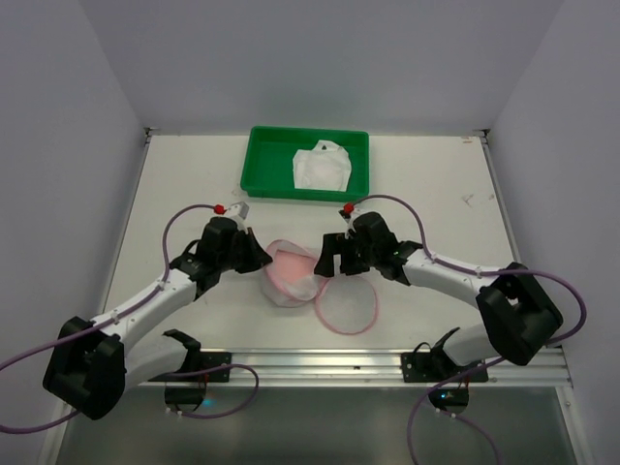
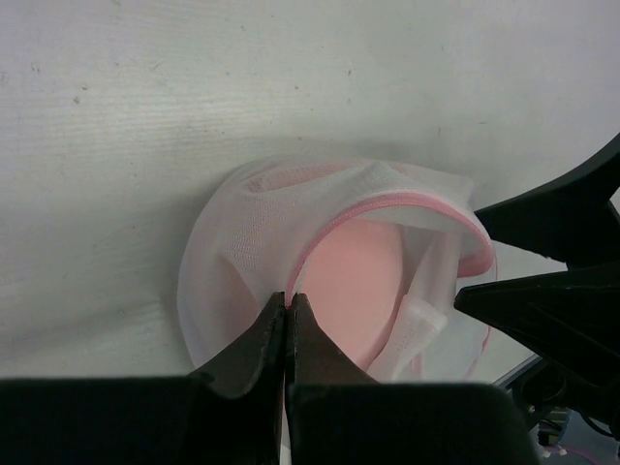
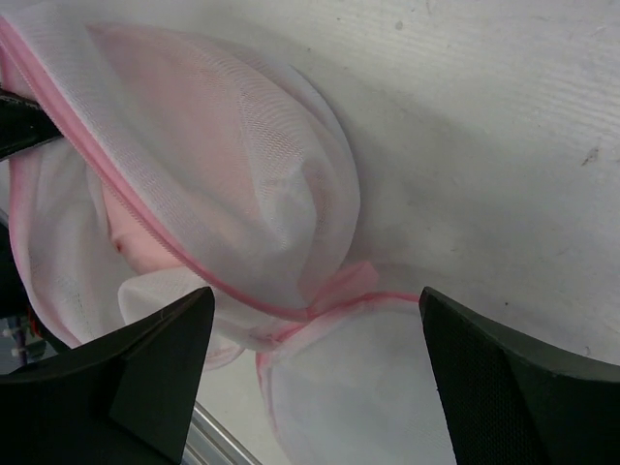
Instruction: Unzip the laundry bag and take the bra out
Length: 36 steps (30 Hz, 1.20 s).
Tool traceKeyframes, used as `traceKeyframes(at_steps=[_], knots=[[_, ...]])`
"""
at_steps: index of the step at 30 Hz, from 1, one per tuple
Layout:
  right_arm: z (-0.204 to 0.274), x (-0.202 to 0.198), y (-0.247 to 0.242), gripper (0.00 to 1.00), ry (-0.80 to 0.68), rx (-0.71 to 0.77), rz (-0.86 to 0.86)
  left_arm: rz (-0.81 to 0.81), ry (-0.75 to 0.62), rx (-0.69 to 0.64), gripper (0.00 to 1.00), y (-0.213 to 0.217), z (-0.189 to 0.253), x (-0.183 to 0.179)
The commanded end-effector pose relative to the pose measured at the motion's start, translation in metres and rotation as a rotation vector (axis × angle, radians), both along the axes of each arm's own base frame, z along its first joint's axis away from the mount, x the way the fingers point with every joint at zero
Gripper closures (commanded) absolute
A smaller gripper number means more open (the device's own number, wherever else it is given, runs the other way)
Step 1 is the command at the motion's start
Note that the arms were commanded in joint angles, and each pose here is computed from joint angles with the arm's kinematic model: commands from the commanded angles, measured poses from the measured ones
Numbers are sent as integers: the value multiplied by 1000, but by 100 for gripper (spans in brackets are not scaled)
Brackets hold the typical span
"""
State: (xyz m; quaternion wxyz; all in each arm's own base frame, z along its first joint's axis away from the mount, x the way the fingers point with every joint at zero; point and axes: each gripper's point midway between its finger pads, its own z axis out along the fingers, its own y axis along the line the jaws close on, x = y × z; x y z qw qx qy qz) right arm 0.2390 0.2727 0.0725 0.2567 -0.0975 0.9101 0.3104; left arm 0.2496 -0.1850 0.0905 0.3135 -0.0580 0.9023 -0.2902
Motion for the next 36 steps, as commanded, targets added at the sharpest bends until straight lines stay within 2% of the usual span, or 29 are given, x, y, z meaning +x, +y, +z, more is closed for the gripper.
traceKeyframes(at_steps=[1,6,7,9,10,11,12,14,15,16,17,18,21,24,28,32,36], knots=[[25,5,21,13,-44,134,35,24,-89,7,100,5,27,16],[12,6,28,29,-26,141,63,35,-81,12,100,7,26,14],[12,5,30,40,-26,146,77,39,-79,15,100,8,25,13],[11,5,33,52,-23,154,94,44,-78,9,100,9,25,11],[12,5,34,64,-26,154,105,44,-76,4,100,9,25,10],[12,4,35,71,-26,156,112,44,-75,2,100,9,25,10],[15,5,35,86,-32,156,116,43,-73,2,100,9,25,9],[16,5,32,100,-33,136,105,38,-64,14,100,11,25,7],[19,6,30,100,-42,133,100,36,-64,20,100,11,27,7],[27,7,28,100,-64,136,98,38,-79,27,95,11,35,10],[31,7,27,100,-74,131,96,34,-65,42,86,13,37,8],[34,8,23,100,-77,112,83,32,-69,51,65,13,42,9],[49,7,19,100,-100,87,76,40,-97,86,42,17,70,17],[59,10,15,100,-130,54,57,48,-148,88,36,14,104,25],[66,14,13,100,-151,41,39,9,-213,103,27,-19,136,21],[68,16,14,100,-151,36,29,-51,-144,139,27,-53,111,18],[67,16,15,100,-153,33,30,-97,-96,164,32,-75,80,13]])
